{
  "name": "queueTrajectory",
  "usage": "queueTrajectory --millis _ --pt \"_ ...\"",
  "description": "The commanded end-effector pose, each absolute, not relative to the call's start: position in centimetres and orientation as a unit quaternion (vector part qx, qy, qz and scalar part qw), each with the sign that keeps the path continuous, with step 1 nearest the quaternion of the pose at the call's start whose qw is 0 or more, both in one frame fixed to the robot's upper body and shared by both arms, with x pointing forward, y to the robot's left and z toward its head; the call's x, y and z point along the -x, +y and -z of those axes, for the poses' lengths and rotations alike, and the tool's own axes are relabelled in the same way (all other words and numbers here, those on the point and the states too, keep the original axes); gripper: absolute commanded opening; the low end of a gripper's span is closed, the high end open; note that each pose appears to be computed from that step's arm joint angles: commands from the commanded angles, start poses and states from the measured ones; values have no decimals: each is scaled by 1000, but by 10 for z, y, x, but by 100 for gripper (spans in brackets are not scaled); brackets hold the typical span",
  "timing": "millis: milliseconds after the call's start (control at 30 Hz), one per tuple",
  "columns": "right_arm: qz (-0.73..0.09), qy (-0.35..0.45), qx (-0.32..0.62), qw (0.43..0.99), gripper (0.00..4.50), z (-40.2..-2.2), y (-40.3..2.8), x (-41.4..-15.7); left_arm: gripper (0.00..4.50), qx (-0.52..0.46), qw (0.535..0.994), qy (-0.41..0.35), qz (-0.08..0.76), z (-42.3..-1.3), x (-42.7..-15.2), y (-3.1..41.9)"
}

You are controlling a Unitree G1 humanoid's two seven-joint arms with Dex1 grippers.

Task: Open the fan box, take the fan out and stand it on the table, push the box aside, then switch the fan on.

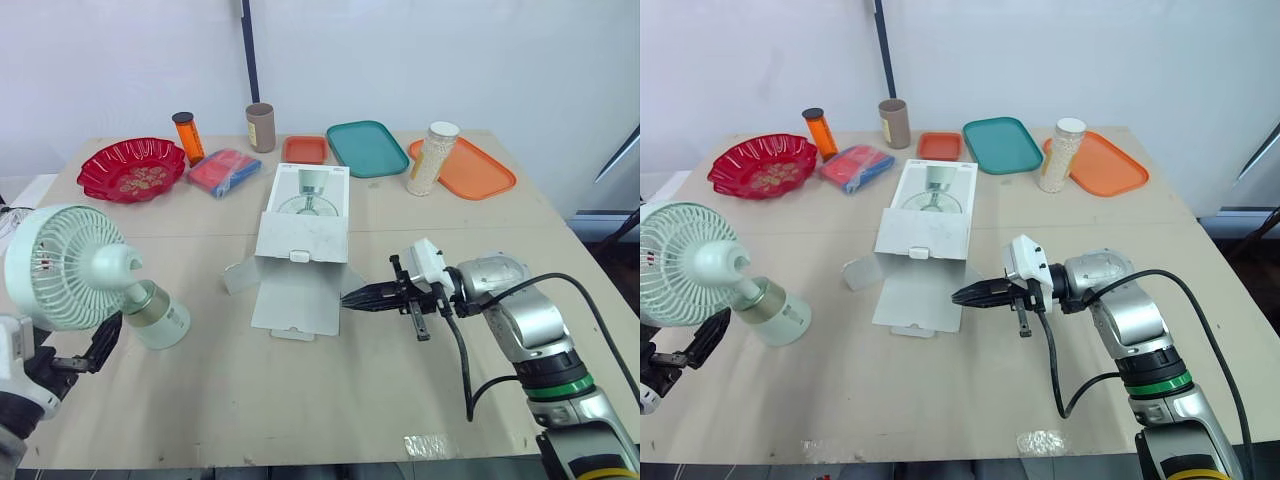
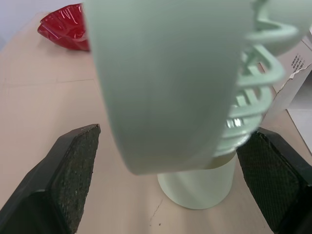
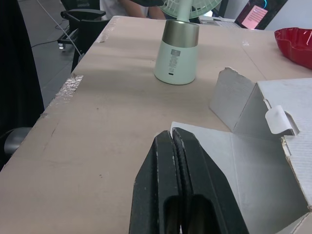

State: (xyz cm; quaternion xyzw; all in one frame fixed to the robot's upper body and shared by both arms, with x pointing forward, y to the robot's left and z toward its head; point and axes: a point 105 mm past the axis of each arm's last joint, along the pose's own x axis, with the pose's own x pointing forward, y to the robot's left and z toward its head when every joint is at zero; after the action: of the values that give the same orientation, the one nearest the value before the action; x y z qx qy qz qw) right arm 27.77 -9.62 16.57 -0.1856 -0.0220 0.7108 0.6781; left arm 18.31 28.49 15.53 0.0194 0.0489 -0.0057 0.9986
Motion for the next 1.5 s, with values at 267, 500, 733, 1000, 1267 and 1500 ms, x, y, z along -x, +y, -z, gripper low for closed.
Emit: queueTrajectory --millis 267,500,733,1000,1267,1500 --pt "-717 -47 197 667 0 -175 -91 -277 447 -66 997 -26 -9 -191 -173 296" --pt "-724 -51 196 659 0 -174 -85 -280 447 -76 995 -67 5 -208 -173 288" --pt "-732 -54 195 651 0 -173 -81 -283 447 -60 993 -97 3 -221 -170 285" --pt "-735 -53 196 647 0 -173 -81 -283 447 -61 986 -153 0 -252 -176 286" --pt "-731 -55 195 652 0 -175 -82 -282 447 -21 969 -166 180 -273 -182 224" --pt "-708 -56 192 678 0 -182 -90 -281 447 -47 924 -149 348 -290 -184 169"
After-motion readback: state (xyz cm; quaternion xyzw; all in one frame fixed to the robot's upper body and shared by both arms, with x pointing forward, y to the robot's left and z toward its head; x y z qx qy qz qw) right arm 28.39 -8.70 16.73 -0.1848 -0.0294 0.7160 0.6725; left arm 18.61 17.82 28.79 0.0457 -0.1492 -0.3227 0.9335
